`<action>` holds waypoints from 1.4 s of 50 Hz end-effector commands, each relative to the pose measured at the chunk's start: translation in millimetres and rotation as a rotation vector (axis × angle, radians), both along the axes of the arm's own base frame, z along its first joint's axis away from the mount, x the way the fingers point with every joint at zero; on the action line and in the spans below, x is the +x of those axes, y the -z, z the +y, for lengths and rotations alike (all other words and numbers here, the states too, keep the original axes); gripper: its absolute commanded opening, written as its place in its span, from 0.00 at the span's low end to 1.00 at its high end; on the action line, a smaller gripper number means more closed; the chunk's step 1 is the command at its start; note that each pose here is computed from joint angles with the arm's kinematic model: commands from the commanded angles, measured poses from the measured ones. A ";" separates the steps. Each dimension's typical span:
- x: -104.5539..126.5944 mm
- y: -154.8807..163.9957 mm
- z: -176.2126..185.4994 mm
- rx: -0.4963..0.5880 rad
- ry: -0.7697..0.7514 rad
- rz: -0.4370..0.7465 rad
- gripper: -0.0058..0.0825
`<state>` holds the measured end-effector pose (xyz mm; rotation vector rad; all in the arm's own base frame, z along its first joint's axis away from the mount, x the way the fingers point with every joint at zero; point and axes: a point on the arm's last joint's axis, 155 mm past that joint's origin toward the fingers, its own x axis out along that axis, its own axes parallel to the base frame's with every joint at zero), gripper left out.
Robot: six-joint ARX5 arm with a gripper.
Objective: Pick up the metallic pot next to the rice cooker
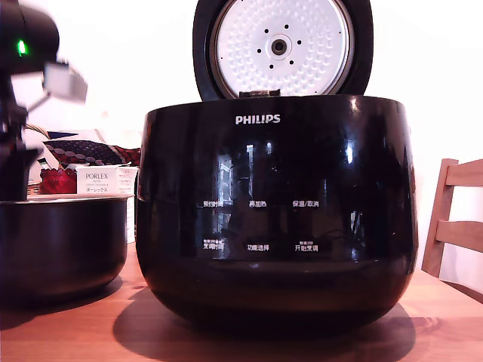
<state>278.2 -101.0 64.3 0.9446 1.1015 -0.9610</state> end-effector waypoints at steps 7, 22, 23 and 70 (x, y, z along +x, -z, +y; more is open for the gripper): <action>1.0 6.2 0.6 0.000 0.004 0.006 0.69; -1.9 6.8 1.0 0.006 0.027 0.014 0.20; -2.2 6.9 1.2 0.007 0.027 0.016 0.14; -31.9 -104.8 2.2 0.107 0.107 -0.106 0.04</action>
